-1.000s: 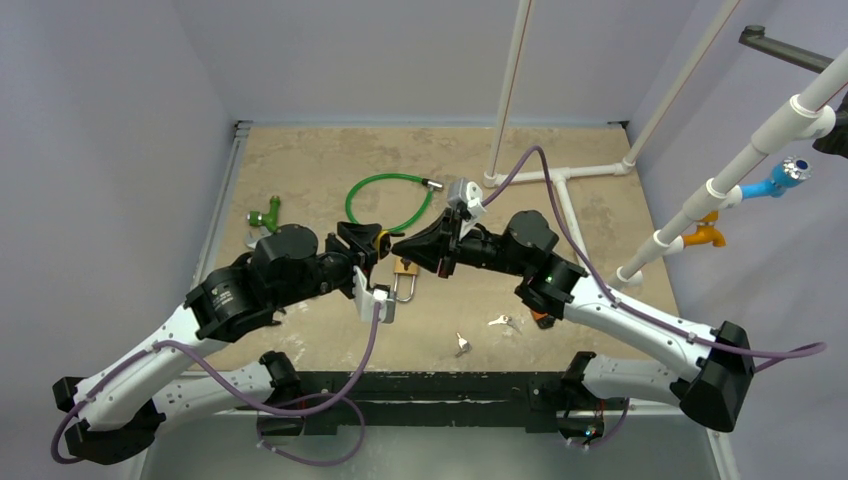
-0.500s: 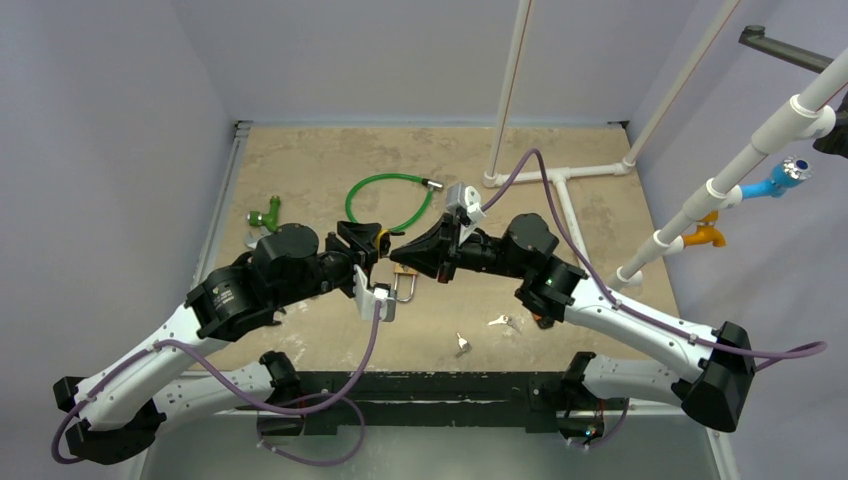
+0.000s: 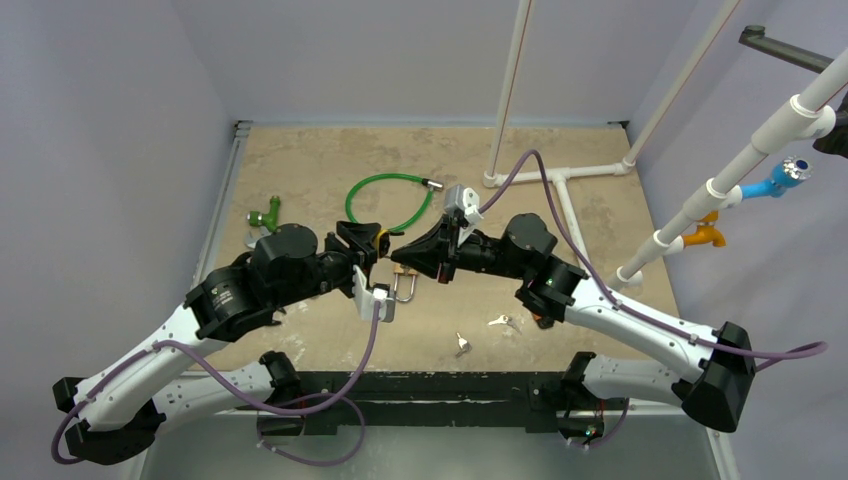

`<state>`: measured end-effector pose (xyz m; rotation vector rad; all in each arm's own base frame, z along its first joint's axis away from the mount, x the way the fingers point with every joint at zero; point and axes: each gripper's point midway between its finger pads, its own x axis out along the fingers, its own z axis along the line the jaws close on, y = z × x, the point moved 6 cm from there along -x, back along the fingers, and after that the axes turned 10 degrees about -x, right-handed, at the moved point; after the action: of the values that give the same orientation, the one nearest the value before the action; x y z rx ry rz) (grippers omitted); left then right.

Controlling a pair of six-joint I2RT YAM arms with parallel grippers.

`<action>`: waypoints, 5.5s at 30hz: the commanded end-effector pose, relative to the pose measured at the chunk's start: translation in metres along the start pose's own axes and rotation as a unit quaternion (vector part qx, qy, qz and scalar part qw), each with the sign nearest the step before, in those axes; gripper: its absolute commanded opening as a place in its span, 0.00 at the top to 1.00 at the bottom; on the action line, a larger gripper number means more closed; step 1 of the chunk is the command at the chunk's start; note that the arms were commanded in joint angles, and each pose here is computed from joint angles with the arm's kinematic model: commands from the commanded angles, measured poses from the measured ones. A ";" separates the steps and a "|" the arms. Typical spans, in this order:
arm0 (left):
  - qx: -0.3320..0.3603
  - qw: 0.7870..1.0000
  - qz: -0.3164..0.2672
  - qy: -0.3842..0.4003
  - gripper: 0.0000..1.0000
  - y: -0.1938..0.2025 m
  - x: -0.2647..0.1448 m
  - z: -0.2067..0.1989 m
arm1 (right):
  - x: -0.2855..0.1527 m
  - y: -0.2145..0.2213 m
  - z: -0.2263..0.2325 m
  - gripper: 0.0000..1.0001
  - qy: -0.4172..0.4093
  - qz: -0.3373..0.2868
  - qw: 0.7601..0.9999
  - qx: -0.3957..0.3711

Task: Unlock with the key

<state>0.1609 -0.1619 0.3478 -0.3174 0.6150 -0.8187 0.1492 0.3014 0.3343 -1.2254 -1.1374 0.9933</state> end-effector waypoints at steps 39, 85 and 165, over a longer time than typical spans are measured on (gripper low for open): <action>0.016 0.998 -0.038 -0.052 1.00 -0.016 -0.013 0.023 | 0.001 -0.018 -0.014 1.00 0.045 -0.042 0.998 -0.030; 0.018 0.997 -0.041 -0.059 1.00 -0.018 -0.014 0.026 | 0.011 -0.018 -0.018 1.00 0.043 -0.047 0.998 -0.028; -0.096 0.991 -0.063 -0.066 1.00 -0.015 -0.011 0.012 | 0.014 -0.021 0.002 1.00 0.051 -0.066 0.996 0.023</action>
<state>0.1525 -0.1570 0.3457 -0.5412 0.6722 -0.7695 0.1569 0.3123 0.3427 -1.1367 -1.0894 0.8604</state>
